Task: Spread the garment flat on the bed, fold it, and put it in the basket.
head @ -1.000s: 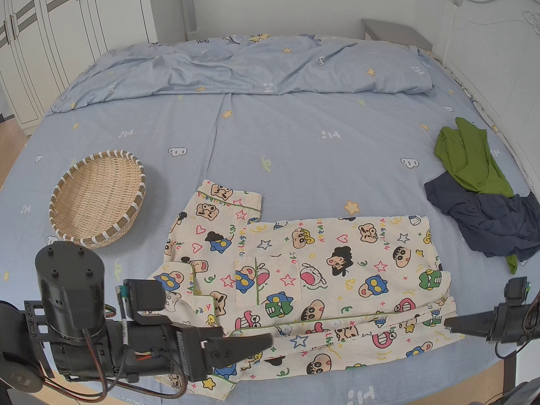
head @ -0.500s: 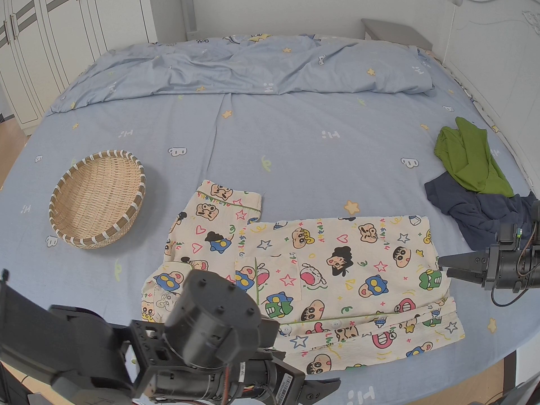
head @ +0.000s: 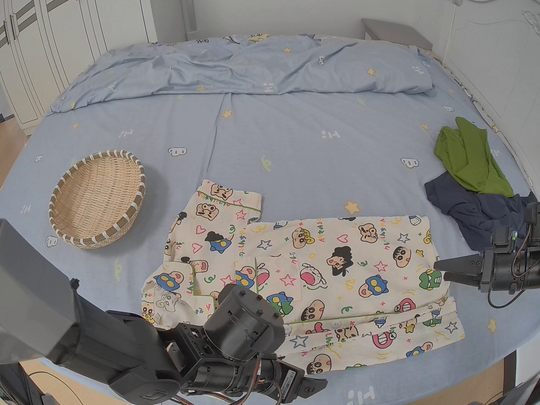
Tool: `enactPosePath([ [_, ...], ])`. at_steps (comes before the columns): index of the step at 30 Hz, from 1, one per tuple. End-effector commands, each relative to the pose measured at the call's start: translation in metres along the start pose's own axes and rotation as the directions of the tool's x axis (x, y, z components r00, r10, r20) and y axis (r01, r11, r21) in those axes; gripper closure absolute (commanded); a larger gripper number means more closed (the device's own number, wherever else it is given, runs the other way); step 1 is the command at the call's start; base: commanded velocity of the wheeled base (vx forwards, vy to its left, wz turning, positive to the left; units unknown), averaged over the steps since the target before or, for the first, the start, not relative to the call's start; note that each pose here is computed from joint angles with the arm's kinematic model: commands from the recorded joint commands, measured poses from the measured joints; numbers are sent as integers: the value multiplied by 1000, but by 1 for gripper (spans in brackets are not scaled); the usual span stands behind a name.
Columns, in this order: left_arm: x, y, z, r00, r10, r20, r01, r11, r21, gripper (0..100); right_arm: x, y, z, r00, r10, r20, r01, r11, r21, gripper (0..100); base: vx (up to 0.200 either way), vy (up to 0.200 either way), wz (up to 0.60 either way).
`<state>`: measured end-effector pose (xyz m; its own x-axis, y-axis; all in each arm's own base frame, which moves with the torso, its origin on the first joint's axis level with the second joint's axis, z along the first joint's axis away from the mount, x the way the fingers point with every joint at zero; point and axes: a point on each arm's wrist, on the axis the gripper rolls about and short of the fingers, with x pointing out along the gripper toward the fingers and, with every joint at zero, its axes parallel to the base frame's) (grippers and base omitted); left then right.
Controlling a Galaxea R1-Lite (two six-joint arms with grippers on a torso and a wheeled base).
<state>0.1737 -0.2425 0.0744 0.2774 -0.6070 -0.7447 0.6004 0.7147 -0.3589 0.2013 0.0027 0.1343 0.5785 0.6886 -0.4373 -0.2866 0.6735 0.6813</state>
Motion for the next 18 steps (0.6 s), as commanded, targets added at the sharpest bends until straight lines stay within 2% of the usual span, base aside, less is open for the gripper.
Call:
enactPosePath([
  [1,13,4,0,1000,12,-18,-13,1000,-12,0,5,-4,-3,1000,-1,-28,2,1000,17,0,0,0,0],
  [7,16,5,7,1000,9,5,-8,998,-54,0,16,-5,-8,997,11,-79,-10,1000,17,0,0,0,0],
  [13,15,15,21,998,20,59,-14,994,-107,0,24,-5,-18,991,12,-132,-13,1000,-9,0,0,0,0],
  [15,13,20,29,994,17,110,-3,991,-131,0,34,-8,-27,982,-23,-185,15,999,-44,0,0,0,0],
  [18,13,21,32,990,10,141,9,990,-140,0,39,-11,-32,976,-51,-210,38,997,-67,0,0,0,0],
])
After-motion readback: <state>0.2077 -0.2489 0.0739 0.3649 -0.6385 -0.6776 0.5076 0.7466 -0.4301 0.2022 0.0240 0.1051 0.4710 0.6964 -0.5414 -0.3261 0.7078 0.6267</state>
